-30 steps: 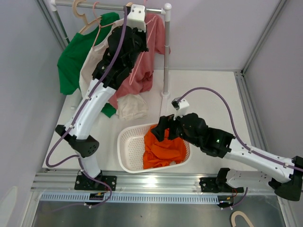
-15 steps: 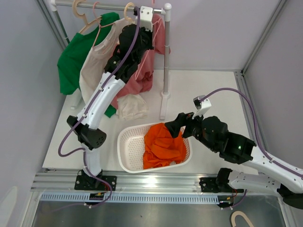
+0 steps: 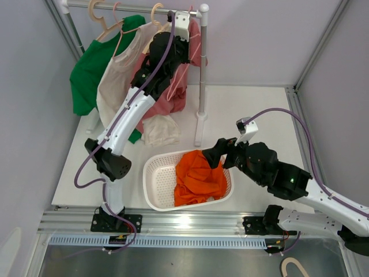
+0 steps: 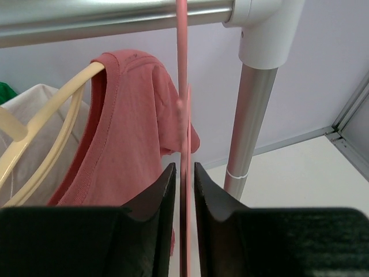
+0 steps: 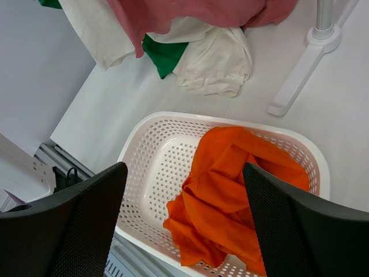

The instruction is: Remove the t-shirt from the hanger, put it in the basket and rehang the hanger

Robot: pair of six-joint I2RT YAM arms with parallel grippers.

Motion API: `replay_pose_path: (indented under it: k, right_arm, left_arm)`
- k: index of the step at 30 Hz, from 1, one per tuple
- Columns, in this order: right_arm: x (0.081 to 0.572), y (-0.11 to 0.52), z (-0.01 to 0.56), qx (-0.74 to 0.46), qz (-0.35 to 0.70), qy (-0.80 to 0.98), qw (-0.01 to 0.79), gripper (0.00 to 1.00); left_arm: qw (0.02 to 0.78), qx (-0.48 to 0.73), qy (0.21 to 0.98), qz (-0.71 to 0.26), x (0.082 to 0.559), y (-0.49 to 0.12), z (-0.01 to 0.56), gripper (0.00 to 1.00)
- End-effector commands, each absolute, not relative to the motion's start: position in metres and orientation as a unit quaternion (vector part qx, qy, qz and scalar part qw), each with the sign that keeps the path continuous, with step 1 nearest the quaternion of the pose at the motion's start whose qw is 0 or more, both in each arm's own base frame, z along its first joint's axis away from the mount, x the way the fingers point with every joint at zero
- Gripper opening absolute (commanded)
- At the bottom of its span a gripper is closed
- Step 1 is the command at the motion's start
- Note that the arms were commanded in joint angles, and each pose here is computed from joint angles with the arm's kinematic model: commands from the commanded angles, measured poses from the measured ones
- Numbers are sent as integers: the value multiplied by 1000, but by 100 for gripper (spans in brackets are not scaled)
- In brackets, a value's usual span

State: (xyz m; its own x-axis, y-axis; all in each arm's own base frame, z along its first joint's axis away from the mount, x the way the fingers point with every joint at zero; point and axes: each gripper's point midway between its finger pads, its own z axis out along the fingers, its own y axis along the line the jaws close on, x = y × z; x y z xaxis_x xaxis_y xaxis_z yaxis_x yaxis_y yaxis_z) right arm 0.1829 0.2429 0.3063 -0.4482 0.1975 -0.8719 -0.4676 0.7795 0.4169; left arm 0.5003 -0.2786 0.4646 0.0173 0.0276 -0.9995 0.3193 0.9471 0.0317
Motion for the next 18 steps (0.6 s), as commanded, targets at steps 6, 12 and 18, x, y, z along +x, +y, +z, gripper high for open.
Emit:
replay_pose_path:
  k: [6,12,18]
  right_arm:
    - [182,240,307,-80,327,784,522,87]
    - [182,242,303,-82,326,786,518,87]
    - [181,247,299,-90,329,788,513,88]
  left_arm:
    - [723,111,674,-107,492,-264,491,31]
    - [750,98,648,-91,471,-241,526,34]
    - [775,118,612,-99,438,-219,553,47]
